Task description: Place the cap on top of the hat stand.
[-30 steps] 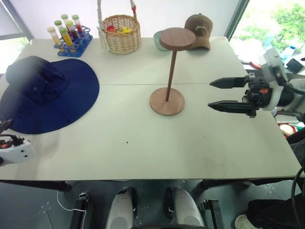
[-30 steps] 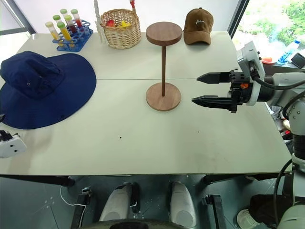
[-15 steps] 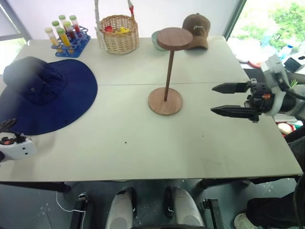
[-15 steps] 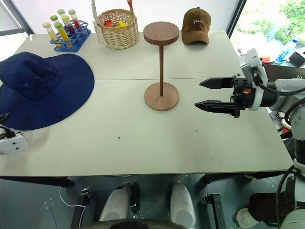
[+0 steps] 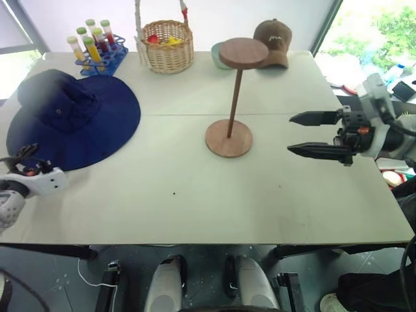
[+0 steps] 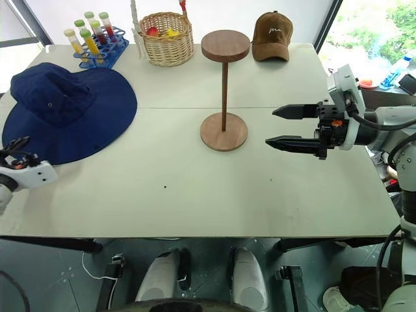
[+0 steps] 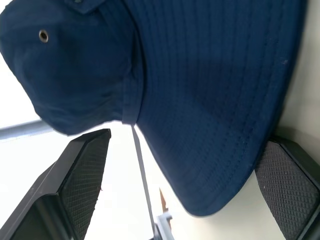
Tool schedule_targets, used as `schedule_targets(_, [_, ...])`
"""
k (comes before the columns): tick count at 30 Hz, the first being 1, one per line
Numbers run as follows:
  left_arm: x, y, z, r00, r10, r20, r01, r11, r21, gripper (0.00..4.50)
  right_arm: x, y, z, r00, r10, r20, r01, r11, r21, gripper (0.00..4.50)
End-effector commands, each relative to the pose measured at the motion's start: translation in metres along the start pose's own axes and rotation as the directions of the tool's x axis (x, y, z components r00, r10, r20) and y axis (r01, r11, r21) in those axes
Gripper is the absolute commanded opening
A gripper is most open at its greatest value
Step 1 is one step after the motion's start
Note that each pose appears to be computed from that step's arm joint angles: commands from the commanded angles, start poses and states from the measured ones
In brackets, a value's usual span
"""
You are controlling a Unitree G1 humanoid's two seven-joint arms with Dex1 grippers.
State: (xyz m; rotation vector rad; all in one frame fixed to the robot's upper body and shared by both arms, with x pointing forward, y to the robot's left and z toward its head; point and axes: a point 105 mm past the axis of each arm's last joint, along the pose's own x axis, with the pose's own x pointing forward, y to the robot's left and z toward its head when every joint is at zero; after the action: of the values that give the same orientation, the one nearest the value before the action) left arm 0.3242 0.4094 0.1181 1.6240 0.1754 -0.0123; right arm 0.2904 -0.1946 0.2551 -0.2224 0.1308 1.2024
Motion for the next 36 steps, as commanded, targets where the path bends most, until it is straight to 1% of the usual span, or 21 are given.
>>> schedule_targets(1, [0.009, 0.019, 0.016, 0.995, 0.084, 0.058, -0.084, 0.996, -0.001, 4.50, -0.003, 0.001, 0.013, 1.000, -0.012, 0.015, 0.012, 0.998, -0.055, 4.48])
schedule_targets(7, [0.020, 0.031, 0.037, 0.983, 0.144, 0.112, -0.144, 0.990, -0.005, 4.50, -0.001, 0.002, 0.013, 1.000, -0.015, 0.019, 0.016, 0.998, -0.054, 4.48])
schedule_targets(20, [0.052, 0.041, 0.058, 0.987, 0.139, 0.081, -0.137, 0.990, -0.027, 4.50, 0.000, 0.005, 0.016, 0.999, -0.031, 0.028, 0.033, 0.997, -0.063, 4.48])
schedule_targets(23, [0.056, 0.042, 0.061, 0.988, 0.133, 0.084, -0.131, 0.991, -0.032, 3.66, -0.001, 0.006, 0.018, 0.999, -0.035, 0.029, 0.037, 0.997, -0.066, 4.50])
schedule_targets(25, [0.056, 0.042, 0.062, 0.987, 0.135, 0.086, -0.132, 0.990, -0.041, 2.69, -0.002, 0.007, 0.018, 0.999, -0.038, 0.029, 0.040, 0.997, -0.067, 4.50])
schedule_targets(29, [0.055, 0.045, 0.062, 0.984, 0.150, 0.094, -0.145, 0.987, -0.064, 0.52, -0.004, 0.007, 0.020, 0.998, -0.049, 0.031, 0.051, 0.996, -0.073, 4.50])
schedule_targets(30, [0.054, 0.045, 0.062, 0.984, 0.152, 0.097, -0.146, 0.987, -0.067, 0.05, -0.004, 0.007, 0.021, 0.998, -0.049, 0.034, 0.051, 0.996, -0.074, 4.50])
schedule_targets(36, [0.053, 0.046, 0.061, 0.982, 0.165, 0.096, -0.157, 0.984, -0.080, 0.02, -0.003, 0.006, 0.022, 0.998, -0.051, 0.041, 0.054, 0.996, -0.076, 4.50])
